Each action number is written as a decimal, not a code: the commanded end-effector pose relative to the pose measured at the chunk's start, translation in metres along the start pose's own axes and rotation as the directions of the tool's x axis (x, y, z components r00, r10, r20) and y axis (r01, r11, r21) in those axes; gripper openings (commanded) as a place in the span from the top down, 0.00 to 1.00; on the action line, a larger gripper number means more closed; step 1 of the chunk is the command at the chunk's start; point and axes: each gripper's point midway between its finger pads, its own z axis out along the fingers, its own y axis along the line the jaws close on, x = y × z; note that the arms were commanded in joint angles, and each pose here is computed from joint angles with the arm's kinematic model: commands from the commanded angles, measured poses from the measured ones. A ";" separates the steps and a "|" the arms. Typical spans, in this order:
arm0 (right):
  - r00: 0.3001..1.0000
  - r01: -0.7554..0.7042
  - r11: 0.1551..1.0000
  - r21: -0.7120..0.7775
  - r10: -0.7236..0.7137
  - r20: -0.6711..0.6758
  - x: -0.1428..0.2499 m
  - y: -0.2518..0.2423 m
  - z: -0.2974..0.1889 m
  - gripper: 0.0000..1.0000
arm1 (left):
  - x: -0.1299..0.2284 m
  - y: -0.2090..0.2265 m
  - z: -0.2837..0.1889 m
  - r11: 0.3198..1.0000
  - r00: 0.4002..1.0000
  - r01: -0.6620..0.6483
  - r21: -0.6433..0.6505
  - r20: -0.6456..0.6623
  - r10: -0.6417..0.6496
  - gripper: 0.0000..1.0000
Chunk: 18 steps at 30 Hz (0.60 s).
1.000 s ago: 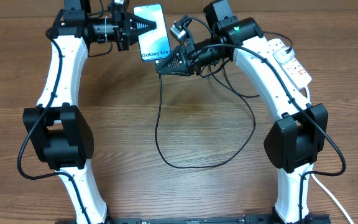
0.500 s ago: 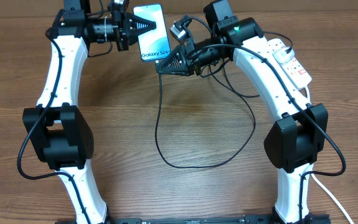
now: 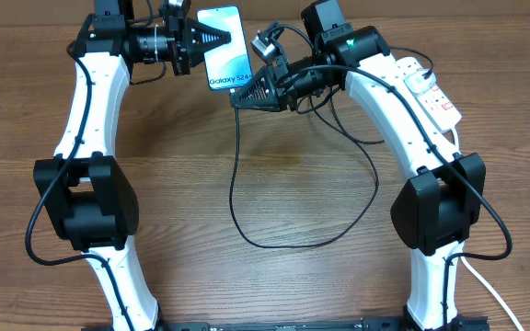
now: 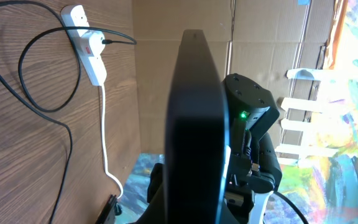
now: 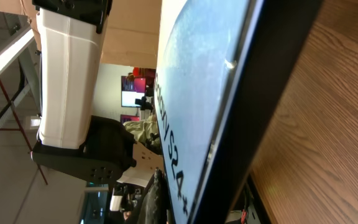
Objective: Plug charger to phone and switch on socket
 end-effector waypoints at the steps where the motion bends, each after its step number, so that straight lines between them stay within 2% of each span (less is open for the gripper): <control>1: 0.997 0.079 0.997 -0.016 -0.078 0.019 -0.001 0.027 -0.008 0.96 | 0.010 -0.032 -0.005 0.995 0.996 -0.090 0.037 -0.018 0.090 0.96; 18: 0.997 0.078 0.997 0.000 -0.078 0.026 -0.004 0.024 -0.009 0.96 | 0.015 -0.037 -0.005 0.994 0.995 -0.083 0.065 -0.043 0.086 0.96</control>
